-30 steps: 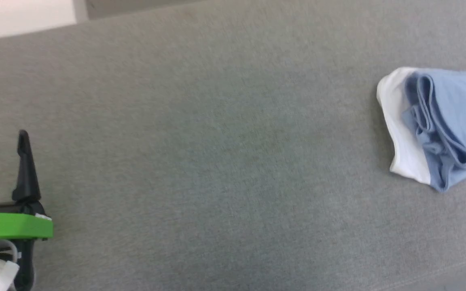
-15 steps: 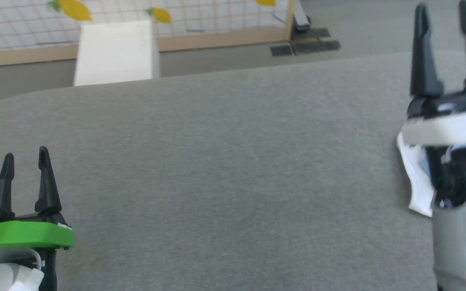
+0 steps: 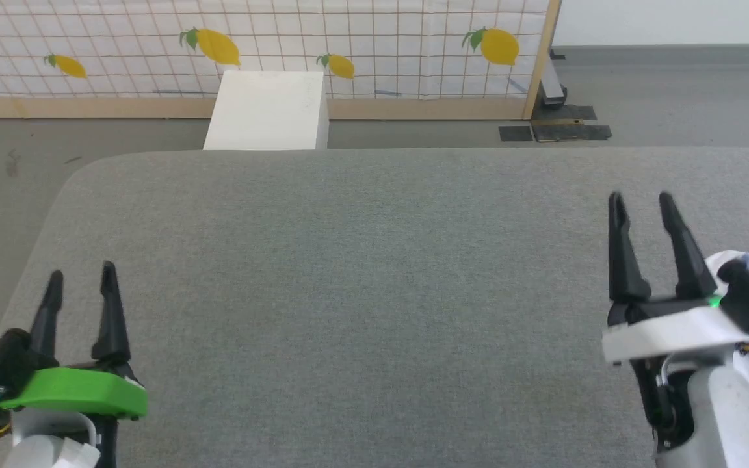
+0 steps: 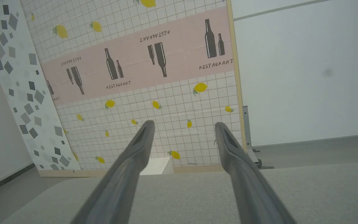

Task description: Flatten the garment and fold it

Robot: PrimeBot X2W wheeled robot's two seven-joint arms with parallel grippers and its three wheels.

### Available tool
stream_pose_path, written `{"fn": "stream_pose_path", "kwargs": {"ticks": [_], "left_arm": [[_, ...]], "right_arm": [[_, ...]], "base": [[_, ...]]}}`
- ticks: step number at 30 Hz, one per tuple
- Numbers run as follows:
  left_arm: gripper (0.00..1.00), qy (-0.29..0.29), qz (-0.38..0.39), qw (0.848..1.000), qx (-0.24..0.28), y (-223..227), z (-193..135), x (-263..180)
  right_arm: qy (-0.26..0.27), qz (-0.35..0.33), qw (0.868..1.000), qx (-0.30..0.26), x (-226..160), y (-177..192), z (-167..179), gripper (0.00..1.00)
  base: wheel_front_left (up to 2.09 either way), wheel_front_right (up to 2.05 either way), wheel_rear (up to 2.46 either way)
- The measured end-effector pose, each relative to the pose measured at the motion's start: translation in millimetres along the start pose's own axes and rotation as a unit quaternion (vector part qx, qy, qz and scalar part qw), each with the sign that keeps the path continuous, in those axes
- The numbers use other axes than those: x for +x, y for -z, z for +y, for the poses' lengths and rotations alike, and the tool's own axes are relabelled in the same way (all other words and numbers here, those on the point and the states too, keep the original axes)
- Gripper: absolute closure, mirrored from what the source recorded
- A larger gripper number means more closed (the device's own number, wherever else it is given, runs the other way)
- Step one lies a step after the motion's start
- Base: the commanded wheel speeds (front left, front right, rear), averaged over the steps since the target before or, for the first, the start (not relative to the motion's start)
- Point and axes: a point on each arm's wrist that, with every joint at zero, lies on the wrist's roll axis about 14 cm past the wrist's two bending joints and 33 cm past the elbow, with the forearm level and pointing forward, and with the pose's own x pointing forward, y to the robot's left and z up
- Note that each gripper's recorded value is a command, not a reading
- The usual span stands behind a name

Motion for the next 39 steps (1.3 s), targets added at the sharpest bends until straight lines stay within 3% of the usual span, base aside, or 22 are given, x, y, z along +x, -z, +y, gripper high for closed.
{"fn": "stream_pose_path", "kwargs": {"ticks": [7, 18, 39], "left_arm": [[0.00, 0.022, 0.042, 0.999, 0.004, 25.8, -11.8, -6.1], [0.00, 0.056, 0.079, 0.995, 0.022, 49.5, -30.9, -15.8], [0.00, 0.062, 0.091, 0.993, 0.044, 59.4, -32.9, -19.0]], "right_arm": [[0.019, 0.049, 0.998, -0.015, -25.1, 30.2, -13.1, 0.00], [0.053, 0.091, 0.994, -0.035, -60.3, 49.0, -35.3, 0.00], [0.056, 0.104, 0.992, -0.038, -64.4, 56.4, -37.5, 0.00]], "base": [[0.00, 0.00, 0.00], [0.00, 0.00, 0.00], [0.00, 0.00, 0.00]]}}
